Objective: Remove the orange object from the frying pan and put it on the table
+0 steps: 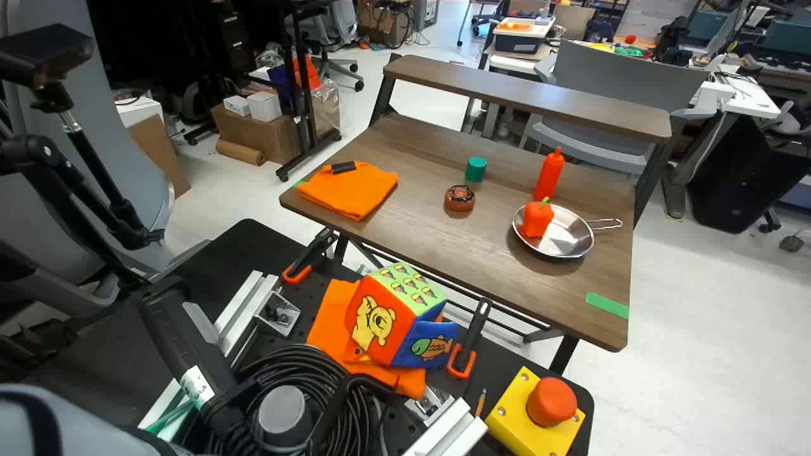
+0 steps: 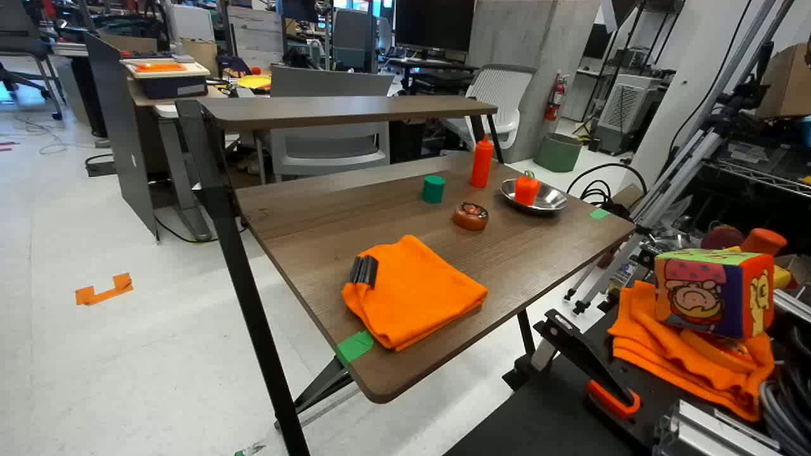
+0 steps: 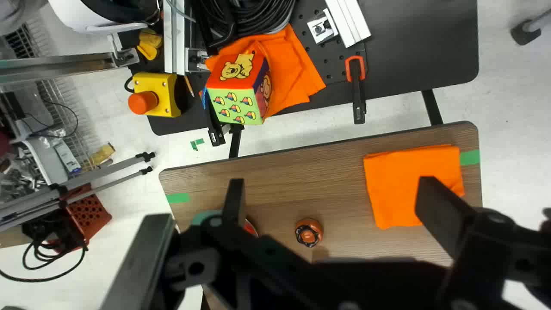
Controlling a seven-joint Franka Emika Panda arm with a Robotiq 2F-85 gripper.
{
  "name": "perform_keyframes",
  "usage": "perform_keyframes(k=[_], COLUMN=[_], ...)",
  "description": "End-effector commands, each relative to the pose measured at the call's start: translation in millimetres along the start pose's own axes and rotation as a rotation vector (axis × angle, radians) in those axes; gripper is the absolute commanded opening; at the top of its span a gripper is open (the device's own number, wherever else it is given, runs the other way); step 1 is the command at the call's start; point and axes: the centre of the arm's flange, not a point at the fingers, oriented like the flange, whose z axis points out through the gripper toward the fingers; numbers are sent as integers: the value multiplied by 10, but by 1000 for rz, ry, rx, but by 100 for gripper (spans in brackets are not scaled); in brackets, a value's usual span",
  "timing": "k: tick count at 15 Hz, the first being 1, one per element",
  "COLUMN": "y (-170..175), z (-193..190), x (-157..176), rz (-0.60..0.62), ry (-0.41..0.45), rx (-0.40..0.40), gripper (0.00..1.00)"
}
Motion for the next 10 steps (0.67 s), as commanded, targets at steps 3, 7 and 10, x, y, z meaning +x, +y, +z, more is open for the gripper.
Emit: perform_keyframes(k=[3, 7, 10], y=[0, 0, 299], z=[-1, -1, 28], x=[1, 1, 70], rz=[0, 0, 37], ry=[1, 1, 19], rx=[0, 0, 6], gripper=[100, 100, 100])
